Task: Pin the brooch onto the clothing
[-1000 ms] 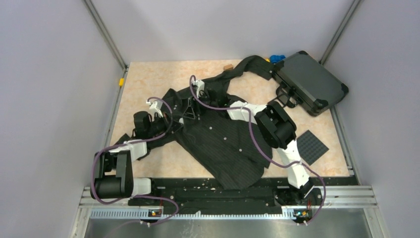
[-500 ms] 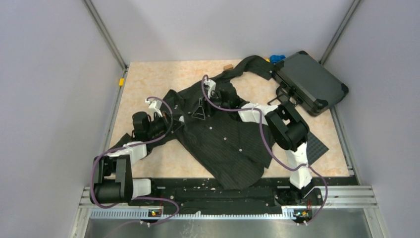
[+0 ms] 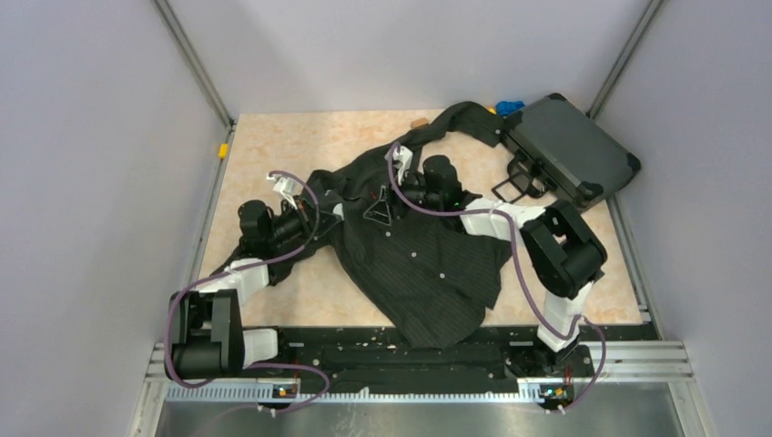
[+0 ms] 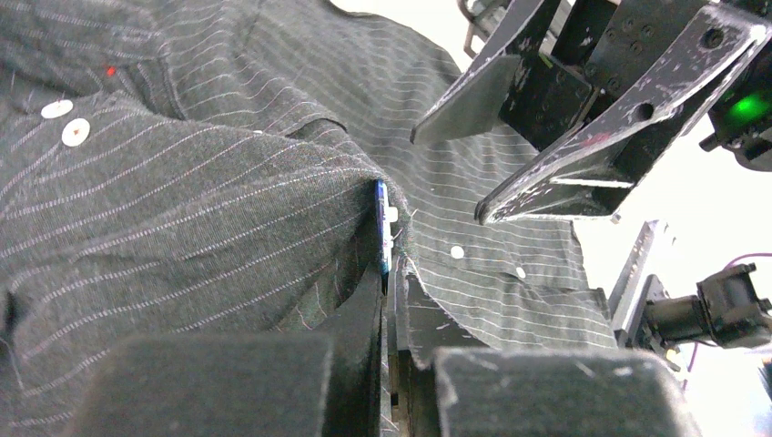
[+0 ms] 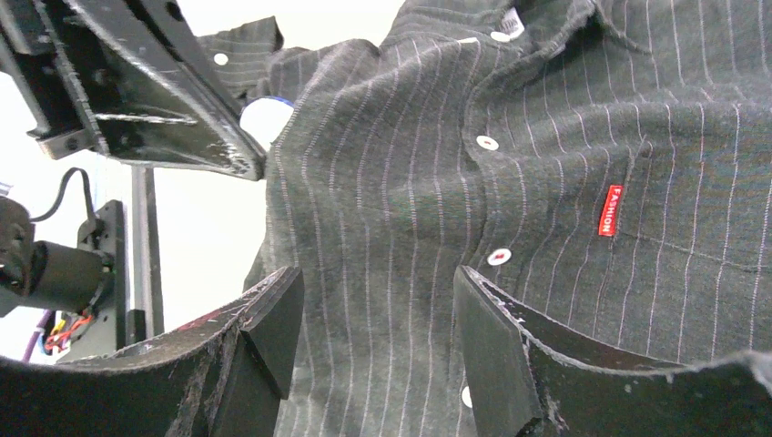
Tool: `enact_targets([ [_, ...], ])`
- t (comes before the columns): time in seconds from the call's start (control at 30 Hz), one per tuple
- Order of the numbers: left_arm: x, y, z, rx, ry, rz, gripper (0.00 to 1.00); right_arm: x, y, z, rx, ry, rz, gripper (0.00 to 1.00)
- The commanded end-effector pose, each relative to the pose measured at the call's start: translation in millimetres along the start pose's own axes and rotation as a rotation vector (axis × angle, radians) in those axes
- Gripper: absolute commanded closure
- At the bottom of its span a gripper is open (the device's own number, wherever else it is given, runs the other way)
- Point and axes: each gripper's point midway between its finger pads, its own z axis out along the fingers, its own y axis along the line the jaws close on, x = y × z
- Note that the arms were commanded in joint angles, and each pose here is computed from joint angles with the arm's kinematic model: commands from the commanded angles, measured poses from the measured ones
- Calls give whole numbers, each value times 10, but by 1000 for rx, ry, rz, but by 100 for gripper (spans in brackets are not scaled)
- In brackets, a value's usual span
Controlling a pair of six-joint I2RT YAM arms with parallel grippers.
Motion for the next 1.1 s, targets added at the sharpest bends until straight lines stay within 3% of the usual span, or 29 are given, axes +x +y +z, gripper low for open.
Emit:
enact_targets([
  [0.0,-270,-342,19,179,-25,145,100,-540,289,-193,-43,-101,-162,35],
  [0.5,-262,-812,-111,394,22,205,100,-617,680,-326,-233,-73,-268,34],
  [1.07,-254,-981,-166,450,31,233,100,-699,875,-96,-365,-52,-244,37],
])
